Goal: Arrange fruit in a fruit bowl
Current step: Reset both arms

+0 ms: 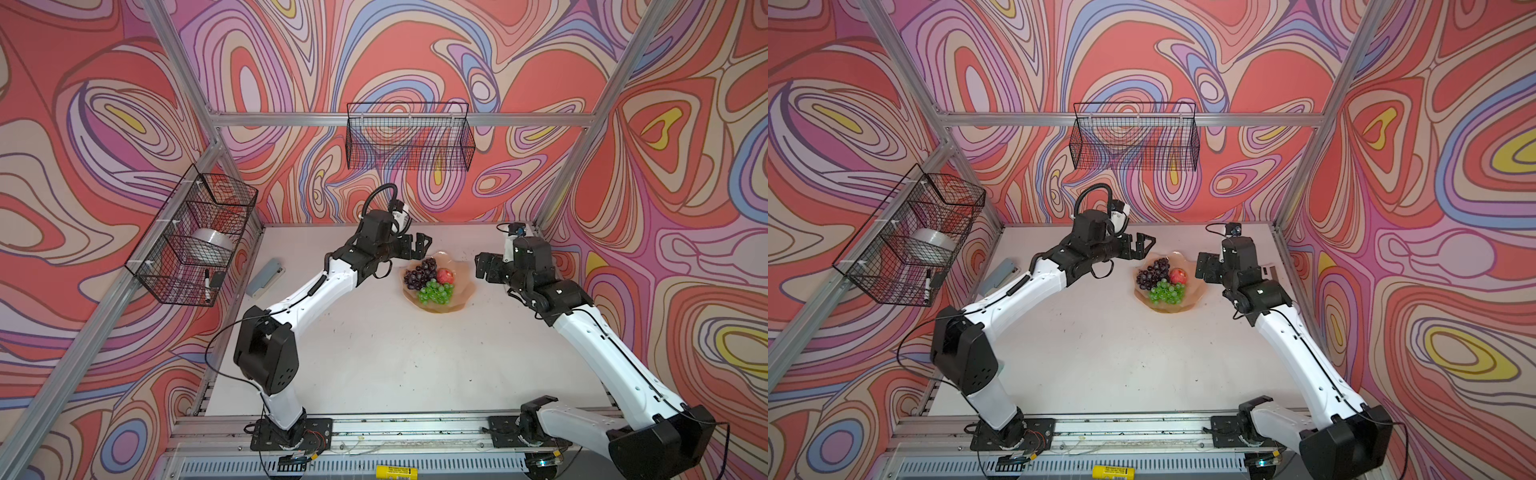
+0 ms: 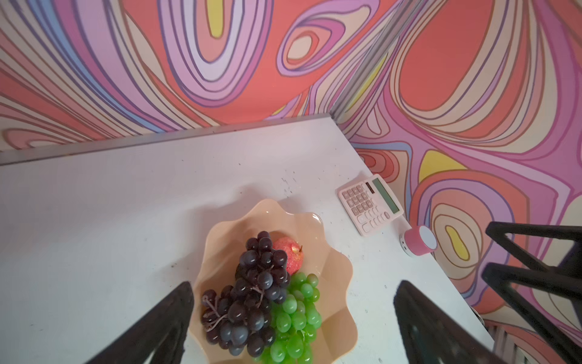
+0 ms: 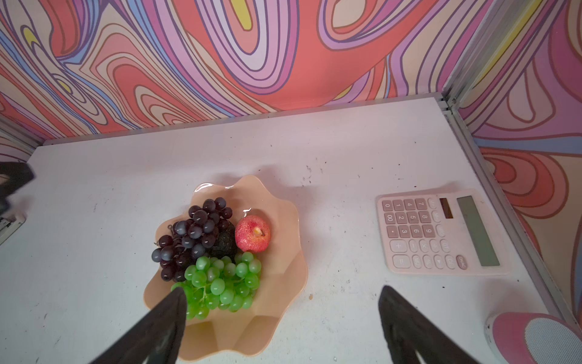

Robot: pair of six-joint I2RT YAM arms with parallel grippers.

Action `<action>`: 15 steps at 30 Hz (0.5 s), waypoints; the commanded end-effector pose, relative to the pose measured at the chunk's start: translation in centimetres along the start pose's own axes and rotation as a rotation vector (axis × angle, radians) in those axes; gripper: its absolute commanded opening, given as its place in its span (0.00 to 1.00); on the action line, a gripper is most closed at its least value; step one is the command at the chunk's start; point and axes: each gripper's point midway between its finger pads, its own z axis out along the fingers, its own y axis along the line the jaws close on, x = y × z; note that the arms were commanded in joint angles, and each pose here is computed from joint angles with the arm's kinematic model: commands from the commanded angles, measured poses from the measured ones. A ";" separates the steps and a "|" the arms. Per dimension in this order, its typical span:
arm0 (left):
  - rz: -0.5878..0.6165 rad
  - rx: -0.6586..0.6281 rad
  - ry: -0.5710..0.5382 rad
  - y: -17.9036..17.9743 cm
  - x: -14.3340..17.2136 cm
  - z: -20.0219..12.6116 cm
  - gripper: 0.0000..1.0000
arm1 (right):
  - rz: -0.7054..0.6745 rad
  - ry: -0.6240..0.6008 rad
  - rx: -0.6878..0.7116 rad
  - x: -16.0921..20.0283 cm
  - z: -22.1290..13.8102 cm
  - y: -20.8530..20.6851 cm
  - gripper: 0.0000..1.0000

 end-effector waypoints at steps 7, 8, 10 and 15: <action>0.341 -0.411 -0.281 7.7 0.5 -12.2 1.00 | -0.019 -0.139 0.198 2.4 3.2 -5.3 0.98; 0.332 -0.443 -0.282 8.9 1.5 -13.2 1.00 | -0.018 -0.141 0.223 2.9 3.8 -5.9 0.98; 0.315 -0.532 -0.299 12.0 3.6 -15.3 1.00 | -0.031 -0.160 0.274 4.4 5.3 -7.1 0.98; 0.332 -0.768 -0.289 18.1 9.6 -18.8 1.00 | -0.050 -0.235 0.304 6.4 8.3 -8.9 0.98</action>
